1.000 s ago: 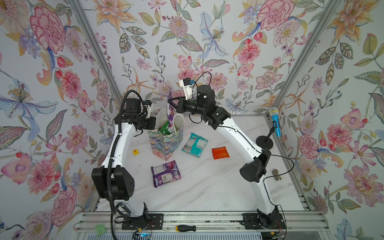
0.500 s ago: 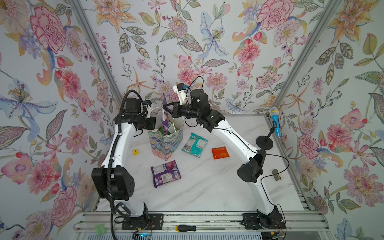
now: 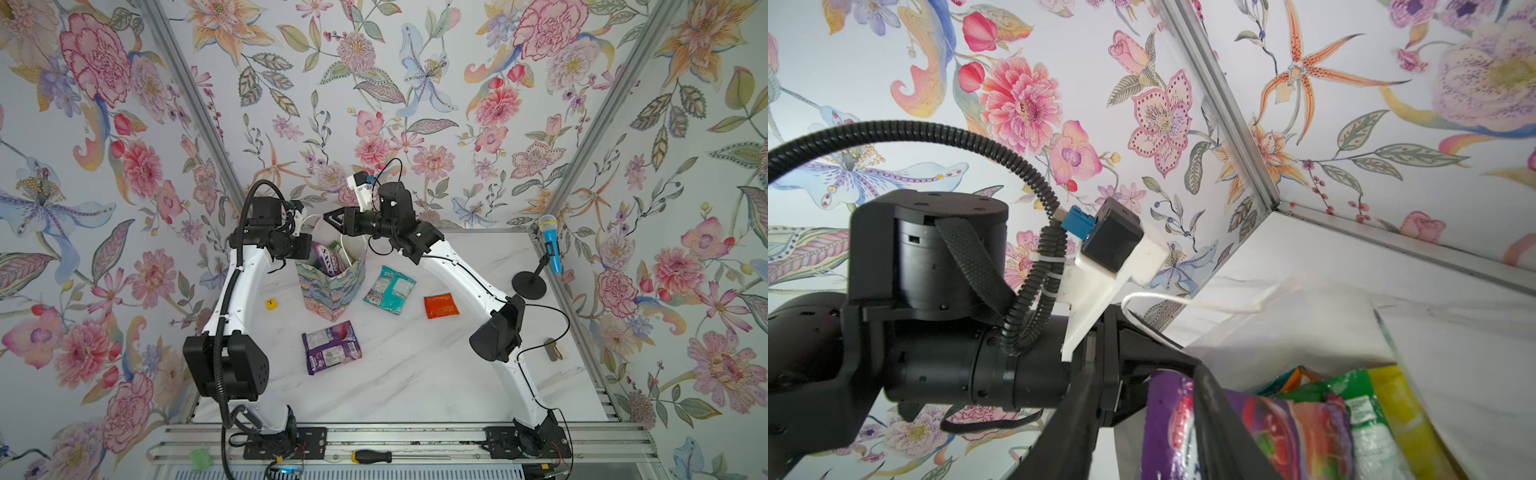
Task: Place the snacks into the paper bag
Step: 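Lower the purple packet into the bag and open the right gripper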
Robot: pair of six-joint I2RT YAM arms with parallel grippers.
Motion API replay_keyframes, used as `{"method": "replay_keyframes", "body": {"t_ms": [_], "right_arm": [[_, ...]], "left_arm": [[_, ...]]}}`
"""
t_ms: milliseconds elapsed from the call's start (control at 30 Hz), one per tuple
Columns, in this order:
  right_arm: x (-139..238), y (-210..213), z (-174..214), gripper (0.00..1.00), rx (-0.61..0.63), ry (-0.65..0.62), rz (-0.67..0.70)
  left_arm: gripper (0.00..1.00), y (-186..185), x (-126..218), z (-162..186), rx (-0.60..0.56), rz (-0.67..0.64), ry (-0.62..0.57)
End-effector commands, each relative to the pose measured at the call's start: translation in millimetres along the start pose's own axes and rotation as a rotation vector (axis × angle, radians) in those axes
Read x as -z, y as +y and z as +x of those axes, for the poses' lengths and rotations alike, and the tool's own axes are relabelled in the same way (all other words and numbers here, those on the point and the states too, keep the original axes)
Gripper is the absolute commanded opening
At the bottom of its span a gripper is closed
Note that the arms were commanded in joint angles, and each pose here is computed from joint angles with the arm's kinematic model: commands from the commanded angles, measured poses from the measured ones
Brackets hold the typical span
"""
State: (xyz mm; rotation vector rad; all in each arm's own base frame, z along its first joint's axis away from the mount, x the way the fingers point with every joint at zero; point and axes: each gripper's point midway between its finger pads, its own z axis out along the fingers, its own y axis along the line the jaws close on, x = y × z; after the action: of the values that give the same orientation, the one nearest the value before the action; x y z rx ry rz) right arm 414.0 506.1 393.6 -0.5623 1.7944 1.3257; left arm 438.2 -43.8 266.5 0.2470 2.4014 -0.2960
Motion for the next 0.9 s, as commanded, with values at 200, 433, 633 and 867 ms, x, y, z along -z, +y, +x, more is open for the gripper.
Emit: {"method": "replay_keyframes", "body": {"t_ms": [200,433,633,867], "right_arm": [[54,26,-51,0.43,0.096,-0.104,0.011],[70,26,-28,0.42,0.137,-0.046,0.077],[65,29,18,0.42,0.243,0.096,0.185],[84,-1,45,0.42,0.228,0.149,0.314]], "left_arm": [[0.06,-10,8,-3,-0.008,0.027,-0.024],[0.06,-9,9,-4,-0.009,0.022,-0.026],[0.06,-9,10,-6,-0.008,0.02,-0.032],[0.06,-7,24,-20,-0.002,-0.009,-0.09]]}}
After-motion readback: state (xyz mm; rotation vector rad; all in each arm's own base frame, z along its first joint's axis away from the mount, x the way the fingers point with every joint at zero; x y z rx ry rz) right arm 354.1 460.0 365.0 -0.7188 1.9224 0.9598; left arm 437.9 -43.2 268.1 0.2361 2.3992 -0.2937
